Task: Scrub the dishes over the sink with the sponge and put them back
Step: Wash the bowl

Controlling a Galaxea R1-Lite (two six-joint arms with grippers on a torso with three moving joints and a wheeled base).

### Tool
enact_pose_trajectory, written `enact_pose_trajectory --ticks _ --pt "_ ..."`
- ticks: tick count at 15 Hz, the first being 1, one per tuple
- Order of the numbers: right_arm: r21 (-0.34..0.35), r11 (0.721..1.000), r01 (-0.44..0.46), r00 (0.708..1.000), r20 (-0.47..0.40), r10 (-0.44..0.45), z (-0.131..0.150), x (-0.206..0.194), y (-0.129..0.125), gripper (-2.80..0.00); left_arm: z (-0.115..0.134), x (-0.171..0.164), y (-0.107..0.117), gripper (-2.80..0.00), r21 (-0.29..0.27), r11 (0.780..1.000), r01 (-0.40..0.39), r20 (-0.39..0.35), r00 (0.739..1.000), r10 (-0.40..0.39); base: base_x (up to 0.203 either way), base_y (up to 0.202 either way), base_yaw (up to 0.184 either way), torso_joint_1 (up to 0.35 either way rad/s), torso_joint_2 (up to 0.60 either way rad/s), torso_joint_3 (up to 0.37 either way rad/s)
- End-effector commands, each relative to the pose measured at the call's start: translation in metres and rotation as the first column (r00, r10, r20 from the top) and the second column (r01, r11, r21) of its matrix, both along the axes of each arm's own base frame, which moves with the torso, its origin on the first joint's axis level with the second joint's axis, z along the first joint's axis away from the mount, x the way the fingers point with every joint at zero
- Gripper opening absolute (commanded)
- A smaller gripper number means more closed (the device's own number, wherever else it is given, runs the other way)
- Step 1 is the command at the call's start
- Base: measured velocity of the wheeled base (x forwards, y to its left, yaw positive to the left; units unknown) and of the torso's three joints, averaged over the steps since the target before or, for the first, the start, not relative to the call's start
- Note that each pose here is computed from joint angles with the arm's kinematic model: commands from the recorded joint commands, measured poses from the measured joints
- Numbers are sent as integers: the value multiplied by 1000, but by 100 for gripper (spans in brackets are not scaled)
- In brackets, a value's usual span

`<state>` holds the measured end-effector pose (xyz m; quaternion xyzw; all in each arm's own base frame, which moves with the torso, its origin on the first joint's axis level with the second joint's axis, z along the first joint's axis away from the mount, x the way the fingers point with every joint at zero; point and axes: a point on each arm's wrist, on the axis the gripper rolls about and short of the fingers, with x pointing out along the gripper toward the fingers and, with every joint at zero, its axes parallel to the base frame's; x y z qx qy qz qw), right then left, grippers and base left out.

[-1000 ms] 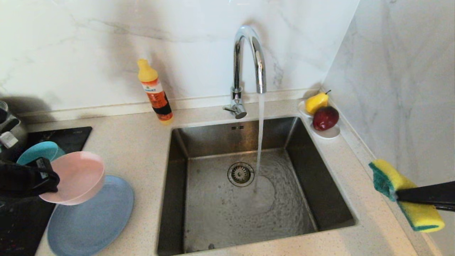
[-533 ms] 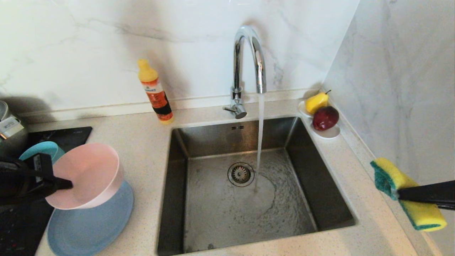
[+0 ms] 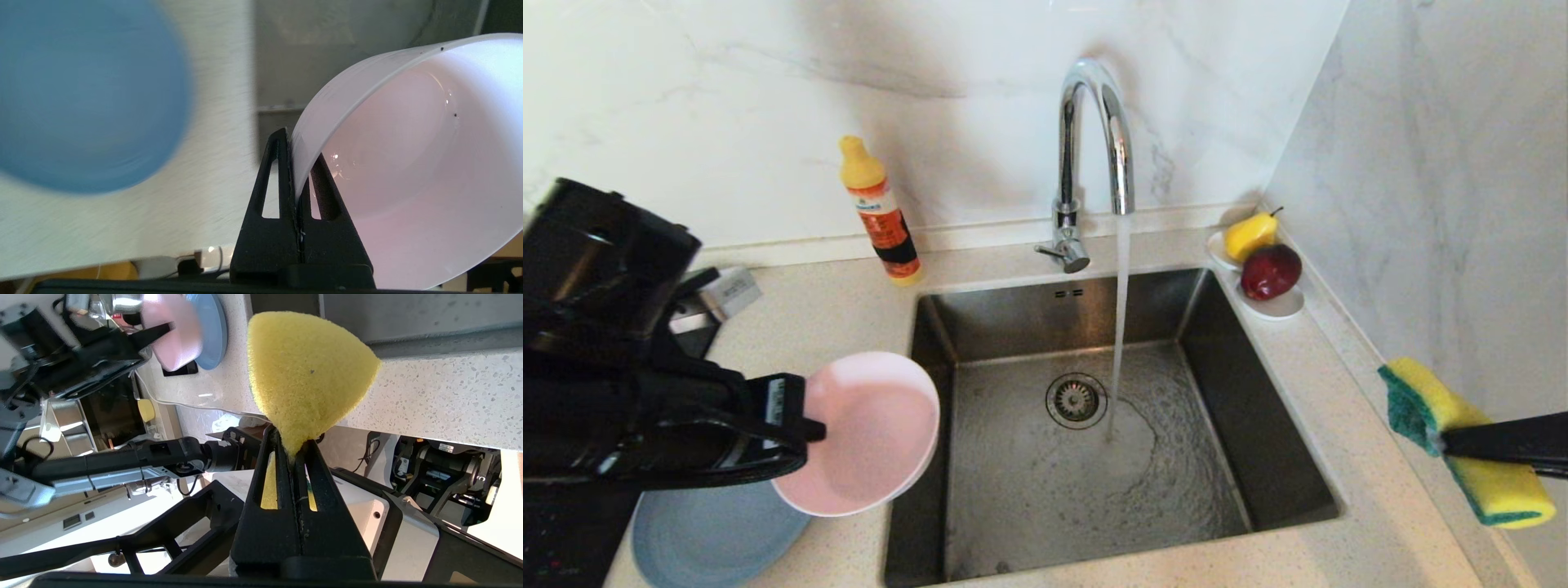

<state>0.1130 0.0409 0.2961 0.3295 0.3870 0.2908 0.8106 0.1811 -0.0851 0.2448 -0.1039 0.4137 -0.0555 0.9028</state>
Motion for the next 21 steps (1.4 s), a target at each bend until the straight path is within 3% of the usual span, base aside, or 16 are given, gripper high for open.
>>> enact_pose_trajectory --ticks 1,6,8,10,11,14,21 --pt "4 1000 -2 1000 -5 2 0 -1 0 -280 -19 27 -43 -280 25 998 63 -63 996 -62 0 0 0 0 0 0" --pt "6 1000 5 1000 18 -5 3 -6 -2 -280 -55 76 -110 -280 18 997 76 -142 987 -73 0 0 0 0 0 0" --pt "7 1000 4 1000 26 -4 4 -8 -2 -280 -68 93 -133 -280 -6 999 52 -159 986 -52 0 0 0 0 0 0" --pt "7 1000 7 999 33 -8 5 -9 -3 -280 -73 113 -152 -280 -75 997 14 -117 993 -23 0 0 0 0 0 0" --pt "7 1000 8 999 37 -9 5 -10 -3 -280 -69 121 -158 -280 -113 994 8 -82 996 -18 0 0 0 0 0 0" --pt "7 1000 9 999 41 -9 6 -9 -3 -280 -67 138 -174 -280 -150 989 13 -40 999 -19 0 0 0 0 0 0" --pt "8 1000 6 999 54 -7 10 -8 -3 -280 -74 160 -203 -280 -181 983 34 -1 999 -35 0 0 0 0 0 0"
